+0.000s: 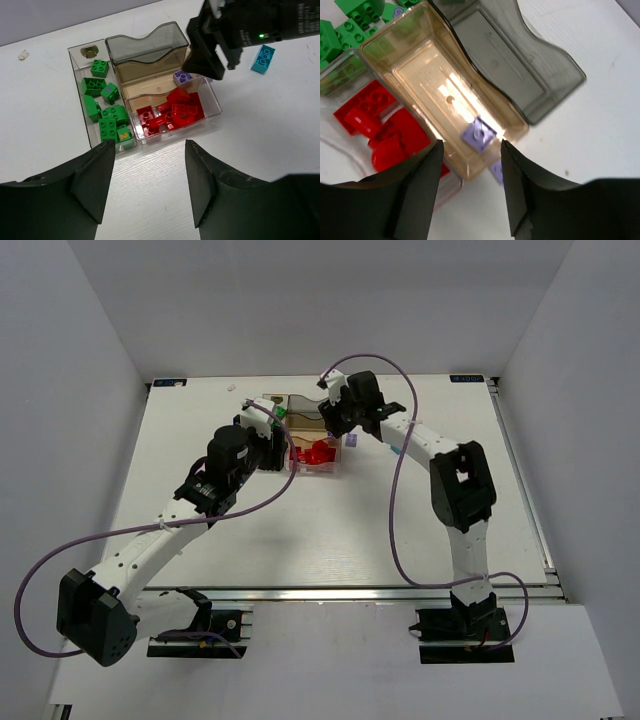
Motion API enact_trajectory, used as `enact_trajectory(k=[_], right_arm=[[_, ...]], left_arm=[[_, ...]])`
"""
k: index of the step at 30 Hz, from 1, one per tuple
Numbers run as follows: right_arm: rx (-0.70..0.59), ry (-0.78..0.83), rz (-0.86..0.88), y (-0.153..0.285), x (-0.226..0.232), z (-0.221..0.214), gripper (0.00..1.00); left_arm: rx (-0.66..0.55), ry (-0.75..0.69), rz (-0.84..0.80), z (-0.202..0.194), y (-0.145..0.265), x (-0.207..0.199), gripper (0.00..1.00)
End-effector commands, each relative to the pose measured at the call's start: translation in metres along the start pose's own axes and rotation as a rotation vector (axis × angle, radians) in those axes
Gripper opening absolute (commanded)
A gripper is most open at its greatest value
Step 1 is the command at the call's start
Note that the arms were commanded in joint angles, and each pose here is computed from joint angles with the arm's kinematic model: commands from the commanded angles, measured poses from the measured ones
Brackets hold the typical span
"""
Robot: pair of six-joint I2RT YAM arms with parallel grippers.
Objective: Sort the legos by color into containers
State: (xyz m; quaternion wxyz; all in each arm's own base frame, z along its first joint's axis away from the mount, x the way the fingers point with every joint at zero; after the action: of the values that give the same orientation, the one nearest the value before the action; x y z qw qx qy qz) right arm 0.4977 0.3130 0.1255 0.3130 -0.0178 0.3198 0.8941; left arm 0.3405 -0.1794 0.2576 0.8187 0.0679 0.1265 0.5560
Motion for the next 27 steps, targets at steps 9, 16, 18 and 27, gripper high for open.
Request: enact_trajectory(k=[9,16,18,27], right_arm=[[-0.012,-0.433,-0.330,0.069,-0.056,-0.009,0.50],[0.107,-0.456,-0.343,0.036,-0.056,-0.042,0.58],[0.116,-0.470,-0.318,0.023,-0.057,-0.045,0.58],[0.142,-0.533,-0.250,-0.002,-0.047,-0.062,0.60]], left_arm=[[-0.052,0.006,-0.021,0.015,0.009,-0.004,0.68],[-0.052,0.005,-0.013,0.015,0.009,-0.003,0.68],[-0.053,0.005,-0.013,0.015,0.009,-0.003,0.68],[-0.049,0.003,-0.012,0.014,0.008,-0.002,0.68]])
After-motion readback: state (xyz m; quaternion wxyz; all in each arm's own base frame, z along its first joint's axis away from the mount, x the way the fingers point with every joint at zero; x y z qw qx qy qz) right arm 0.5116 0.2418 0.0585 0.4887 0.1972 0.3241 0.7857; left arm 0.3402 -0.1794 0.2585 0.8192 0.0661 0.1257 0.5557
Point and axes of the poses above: each gripper's point midway between its finger pads, its own y axis back along the fingers, its own x axis along the line the jaws close on, z = x × y, the point moved 1 cm from there along y, back along the fingers, and after that the axes turned 8 degrees about y, right-handed, at the moved point
